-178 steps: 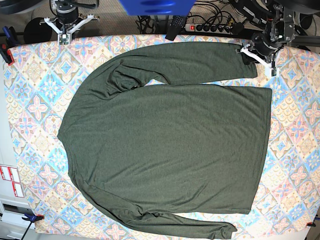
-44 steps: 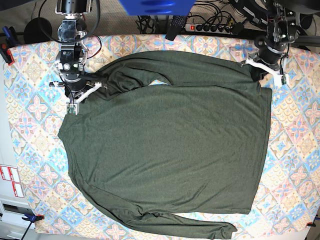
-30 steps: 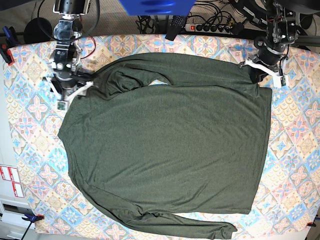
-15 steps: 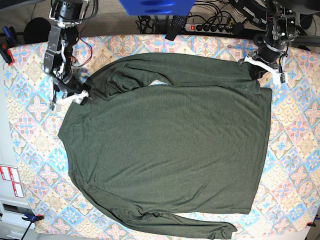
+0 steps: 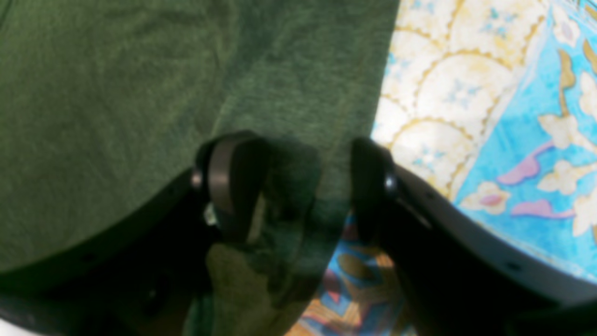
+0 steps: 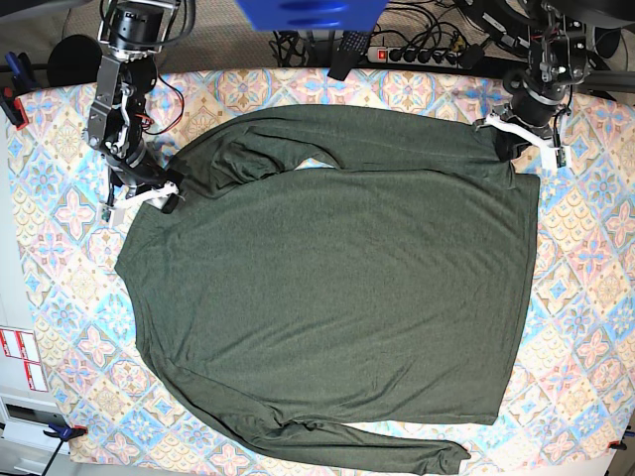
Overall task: Fold the T-shirt properly
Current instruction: 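Adjust both grippers' grip on the shoulders, pinching the fabric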
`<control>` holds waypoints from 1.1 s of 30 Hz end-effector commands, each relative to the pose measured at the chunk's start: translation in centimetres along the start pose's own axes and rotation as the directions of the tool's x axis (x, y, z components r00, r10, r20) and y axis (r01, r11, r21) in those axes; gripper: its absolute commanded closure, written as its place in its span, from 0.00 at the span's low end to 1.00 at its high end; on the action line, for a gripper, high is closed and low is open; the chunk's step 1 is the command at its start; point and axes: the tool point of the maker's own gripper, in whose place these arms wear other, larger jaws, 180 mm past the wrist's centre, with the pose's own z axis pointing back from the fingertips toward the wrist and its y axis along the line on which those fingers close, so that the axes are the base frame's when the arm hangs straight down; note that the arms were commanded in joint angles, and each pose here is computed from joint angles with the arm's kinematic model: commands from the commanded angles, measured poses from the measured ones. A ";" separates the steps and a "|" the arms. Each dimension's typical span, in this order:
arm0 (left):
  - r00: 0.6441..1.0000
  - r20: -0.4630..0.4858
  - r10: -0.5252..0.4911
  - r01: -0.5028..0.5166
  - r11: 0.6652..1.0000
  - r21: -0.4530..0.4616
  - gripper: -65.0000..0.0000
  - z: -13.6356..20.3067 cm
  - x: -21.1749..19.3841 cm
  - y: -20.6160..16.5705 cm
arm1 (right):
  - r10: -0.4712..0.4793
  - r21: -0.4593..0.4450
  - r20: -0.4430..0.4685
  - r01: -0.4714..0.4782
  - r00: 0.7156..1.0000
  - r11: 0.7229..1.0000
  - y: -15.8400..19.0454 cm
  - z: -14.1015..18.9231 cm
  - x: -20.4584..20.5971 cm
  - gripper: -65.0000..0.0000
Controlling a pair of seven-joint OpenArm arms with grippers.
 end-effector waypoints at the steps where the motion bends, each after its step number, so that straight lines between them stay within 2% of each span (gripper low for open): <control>1: 0.999 0.031 -0.013 0.013 1.000 -0.004 1.00 0.2 1.0 0.0 | 0.004 -0.006 -0.027 -0.005 1.000 1.000 -0.2 0.1 -0.4 0.50; 27: 0.999 0.032 -0.011 0.011 1.000 -0.003 1.00 0.2 1.0 0.0 | 0.018 0.001 0.045 -0.018 0.999 1.000 0.2 1.0 1.9 0.50; 33: 0.999 0.032 -0.011 0.011 1.000 -0.003 1.00 0.2 1.0 0.0 | -0.013 -0.030 0.072 0.016 0.997 0.999 -1.3 1.3 2.5 0.50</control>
